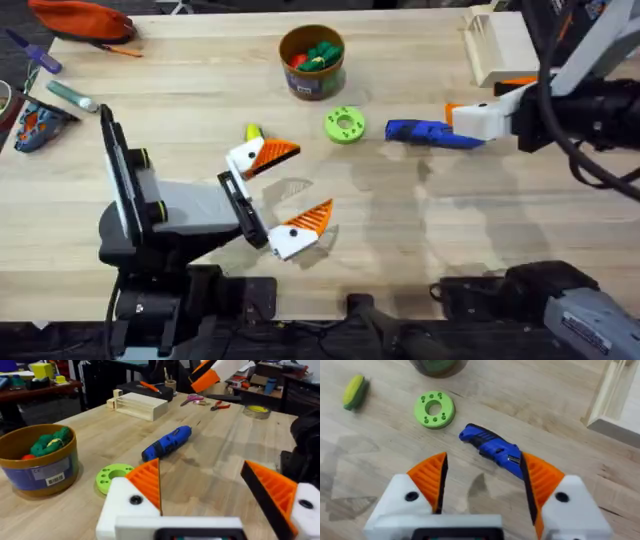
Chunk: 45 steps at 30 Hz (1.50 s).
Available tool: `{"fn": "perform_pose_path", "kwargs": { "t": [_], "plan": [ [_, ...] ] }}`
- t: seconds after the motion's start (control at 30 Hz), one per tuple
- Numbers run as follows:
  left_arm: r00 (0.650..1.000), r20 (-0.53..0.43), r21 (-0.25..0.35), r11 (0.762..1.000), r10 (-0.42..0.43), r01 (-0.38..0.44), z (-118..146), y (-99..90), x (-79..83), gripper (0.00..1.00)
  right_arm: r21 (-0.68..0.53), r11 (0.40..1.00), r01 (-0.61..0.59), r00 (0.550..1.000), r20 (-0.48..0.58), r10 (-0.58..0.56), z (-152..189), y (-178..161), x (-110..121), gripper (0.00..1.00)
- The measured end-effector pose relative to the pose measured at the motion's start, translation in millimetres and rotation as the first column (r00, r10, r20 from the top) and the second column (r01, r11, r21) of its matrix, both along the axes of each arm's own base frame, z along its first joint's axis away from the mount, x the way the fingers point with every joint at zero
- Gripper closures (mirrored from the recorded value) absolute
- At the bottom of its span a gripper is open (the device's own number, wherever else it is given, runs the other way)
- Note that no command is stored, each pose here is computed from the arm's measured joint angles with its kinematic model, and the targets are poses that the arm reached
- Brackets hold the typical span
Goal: Pick up the gripper from the table and insert it into the empty holder that is missing its gripper. Then pick up a screw, insert it into the mounting hole, and use the screwdriver to tighten it. Finally, clean up the table by picking up the vegetable and placing it into the bucket.
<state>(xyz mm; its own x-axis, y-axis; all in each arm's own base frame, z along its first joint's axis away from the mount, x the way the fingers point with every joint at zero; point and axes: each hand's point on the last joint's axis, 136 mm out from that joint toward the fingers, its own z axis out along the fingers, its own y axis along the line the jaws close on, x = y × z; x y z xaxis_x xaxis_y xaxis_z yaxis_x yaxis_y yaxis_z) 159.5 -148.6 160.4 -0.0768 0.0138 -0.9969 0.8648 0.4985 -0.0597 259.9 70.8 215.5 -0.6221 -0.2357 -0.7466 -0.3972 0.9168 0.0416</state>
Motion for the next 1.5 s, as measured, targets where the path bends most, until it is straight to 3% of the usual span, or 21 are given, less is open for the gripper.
{"fn": "perform_pose_path", "kwargs": {
  "t": [0.57,0.8,0.97,1.27,1.5],
  "plan": [
    [0.999,-0.050,-0.027,0.999,0.020,-0.022,0.9,1.6,2.4,0.015,0.000,1.000,0.000,1.000,0.000,0.000,0.0,0.0,0.0,0.208],
    [0.987,-0.086,-0.014,0.991,0.135,-0.137,18.4,12.7,10.4,0.015,0.000,1.000,0.000,1.000,0.000,0.000,0.0,0.0,0.0,0.208],
    [0.980,-0.078,0.027,0.983,0.183,-0.181,39.9,18.1,14.4,0.015,0.000,1.000,0.000,1.000,0.000,0.000,0.0,0.0,0.0,0.207],
    [0.927,-0.219,0.164,0.948,0.306,-0.274,63.6,34.8,46.8,0.015,0.000,1.000,0.000,1.000,0.000,0.000,0.0,0.0,0.0,0.208],
    [0.885,-0.251,0.228,0.912,0.393,-0.340,106.2,47.8,80.4,0.015,0.002,1.000,0.002,1.000,-0.001,-0.002,0.0,0.0,0.0,0.207]
  ]
}}
